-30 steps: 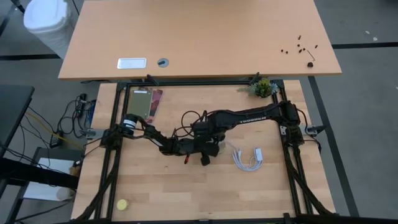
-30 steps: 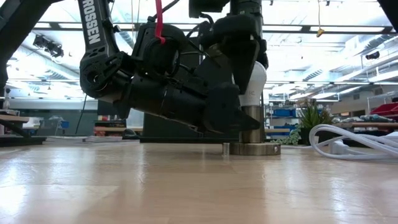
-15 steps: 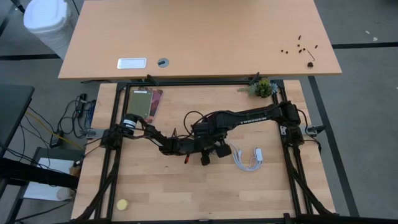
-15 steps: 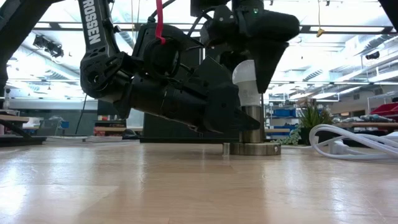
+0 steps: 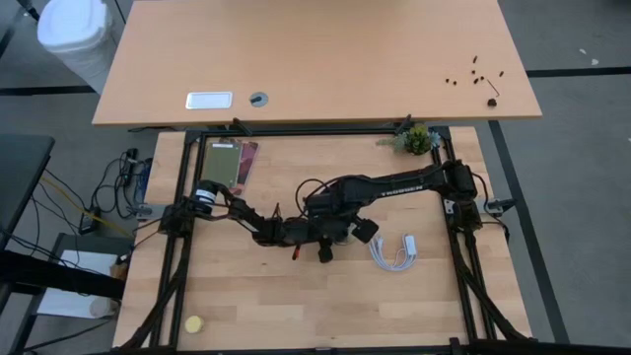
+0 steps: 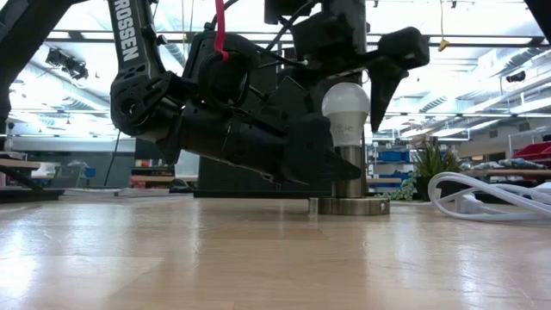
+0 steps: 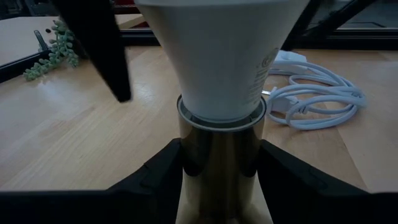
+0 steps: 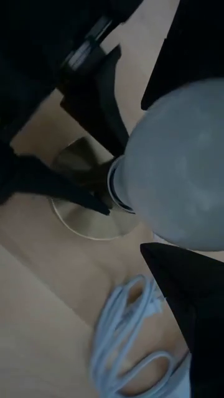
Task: Screw lightbulb
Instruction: Insert the white lightbulb into the desk lamp
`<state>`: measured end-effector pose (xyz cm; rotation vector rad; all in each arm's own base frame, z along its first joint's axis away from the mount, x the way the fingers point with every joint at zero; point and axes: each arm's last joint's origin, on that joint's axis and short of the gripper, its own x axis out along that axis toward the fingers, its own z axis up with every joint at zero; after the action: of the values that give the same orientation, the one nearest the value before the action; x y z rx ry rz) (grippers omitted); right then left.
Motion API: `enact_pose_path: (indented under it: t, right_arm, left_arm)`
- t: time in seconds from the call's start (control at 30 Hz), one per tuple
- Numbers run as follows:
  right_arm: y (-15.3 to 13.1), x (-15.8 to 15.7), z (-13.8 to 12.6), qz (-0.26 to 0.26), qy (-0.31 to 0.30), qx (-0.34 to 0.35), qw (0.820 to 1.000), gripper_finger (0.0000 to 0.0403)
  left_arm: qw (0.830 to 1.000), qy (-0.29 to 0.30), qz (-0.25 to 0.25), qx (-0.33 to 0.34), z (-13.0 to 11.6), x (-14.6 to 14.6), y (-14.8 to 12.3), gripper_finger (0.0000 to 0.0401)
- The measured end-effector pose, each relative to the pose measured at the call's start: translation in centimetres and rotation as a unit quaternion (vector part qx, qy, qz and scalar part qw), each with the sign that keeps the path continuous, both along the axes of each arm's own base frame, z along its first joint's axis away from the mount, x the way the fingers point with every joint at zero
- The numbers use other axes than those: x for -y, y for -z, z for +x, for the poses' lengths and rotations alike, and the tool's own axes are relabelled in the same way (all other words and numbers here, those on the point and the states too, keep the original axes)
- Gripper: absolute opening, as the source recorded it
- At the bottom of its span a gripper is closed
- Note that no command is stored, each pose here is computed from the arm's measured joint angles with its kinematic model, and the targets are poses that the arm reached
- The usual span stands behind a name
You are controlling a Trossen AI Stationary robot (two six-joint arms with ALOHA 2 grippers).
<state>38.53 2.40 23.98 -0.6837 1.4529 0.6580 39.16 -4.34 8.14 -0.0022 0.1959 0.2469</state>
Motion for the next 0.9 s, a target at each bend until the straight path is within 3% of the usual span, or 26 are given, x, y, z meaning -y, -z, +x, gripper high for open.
enact_pose_path:
  t: [0.63,0.9]
  right_arm:
    - [0.84,0.05,0.29,0.000,-0.040,0.016,0.999,0.0368]
    - [0.85,0.04,0.27,0.000,-0.032,0.015,0.999,0.0300]
  left_arm:
    - [1.000,0.000,0.000,0.000,0.00,0.00,0.00,0.0187]
    - [1.000,0.000,0.000,0.000,0.00,0.00,0.00,0.0187]
